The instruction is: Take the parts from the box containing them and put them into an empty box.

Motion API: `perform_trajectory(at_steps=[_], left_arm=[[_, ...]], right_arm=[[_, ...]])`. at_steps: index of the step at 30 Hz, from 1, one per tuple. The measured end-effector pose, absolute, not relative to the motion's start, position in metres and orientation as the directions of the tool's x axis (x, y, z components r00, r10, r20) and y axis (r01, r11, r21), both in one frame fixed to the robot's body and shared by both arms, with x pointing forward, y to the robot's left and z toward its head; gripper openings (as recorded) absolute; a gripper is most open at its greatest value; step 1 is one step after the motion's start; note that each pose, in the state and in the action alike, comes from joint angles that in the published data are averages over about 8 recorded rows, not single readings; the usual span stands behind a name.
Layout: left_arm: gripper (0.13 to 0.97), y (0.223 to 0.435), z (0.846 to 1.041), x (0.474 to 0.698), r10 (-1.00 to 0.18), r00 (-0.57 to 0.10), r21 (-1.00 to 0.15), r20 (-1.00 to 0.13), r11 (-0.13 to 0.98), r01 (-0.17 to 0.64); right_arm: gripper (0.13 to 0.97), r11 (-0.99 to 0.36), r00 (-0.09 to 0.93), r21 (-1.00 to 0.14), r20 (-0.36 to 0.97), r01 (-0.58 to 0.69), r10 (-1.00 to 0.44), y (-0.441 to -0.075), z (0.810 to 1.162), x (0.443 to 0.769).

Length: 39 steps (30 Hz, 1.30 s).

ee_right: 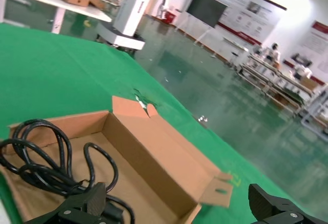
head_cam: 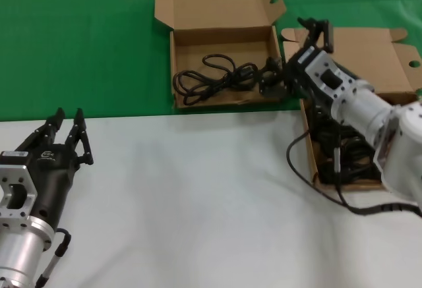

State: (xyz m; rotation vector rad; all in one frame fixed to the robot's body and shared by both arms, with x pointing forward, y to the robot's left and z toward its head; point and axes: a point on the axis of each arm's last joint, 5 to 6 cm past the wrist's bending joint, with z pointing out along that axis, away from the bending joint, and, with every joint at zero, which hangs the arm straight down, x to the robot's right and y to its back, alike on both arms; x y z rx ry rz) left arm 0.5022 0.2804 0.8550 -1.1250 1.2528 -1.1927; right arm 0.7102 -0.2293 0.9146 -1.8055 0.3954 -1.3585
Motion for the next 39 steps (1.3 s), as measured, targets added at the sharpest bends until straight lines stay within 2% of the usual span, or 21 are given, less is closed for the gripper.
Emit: perform_trajectory(at_steps=[5,13,17,25,26,34,39], left_arm=[[0.275,0.280,0.855,0.502,-0.997,-0.035,-0.997,-0.071,0.070,0.022],[0.443,0.280,0.855,0.502,-0.997,-0.035,-0.997,-0.071,0.070,0.022],[0.443,0.280,0.855,0.502,-0.997,-0.035,-0.997,-0.071,0.070,0.022],[0.661,0.280,0.855,0.502,-0.997,-0.035,-0.997,-0.071,0.070,0.022],[0.661,0.280,0.855,0.502,-0.997,-0.035,-0.997,-0.071,0.070,0.022],[0.829,0.280,0.855,0.502,-0.997,-0.035,-0.997,-0.071,0.070,0.022],[0.879,0.280,0.855,0.502,-0.997,-0.035,-0.997,-0.071,0.070,0.022]], right_arm=[[0.966,-0.561,0.358,-0.808,0.586,0.181,-0.727,-0.231,0.900,0.694],[0.966,-0.474,0.326,-0.872,0.487,0.125,-0.810,-0.235,0.881,0.665],[0.966,-0.428,0.304,-0.898,0.437,0.100,-0.847,-0.239,0.873,0.650],[0.966,-0.335,0.249,-0.940,0.339,0.058,-0.908,-0.248,0.861,0.617],[0.966,-0.323,0.241,-0.945,0.326,0.054,-0.914,-0.249,0.859,0.612],[0.966,-0.230,0.173,-0.973,0.231,0.027,-0.957,-0.259,0.853,0.577],[0.966,-0.174,0.128,-0.985,0.175,0.018,-0.976,-0.266,0.851,0.554]])
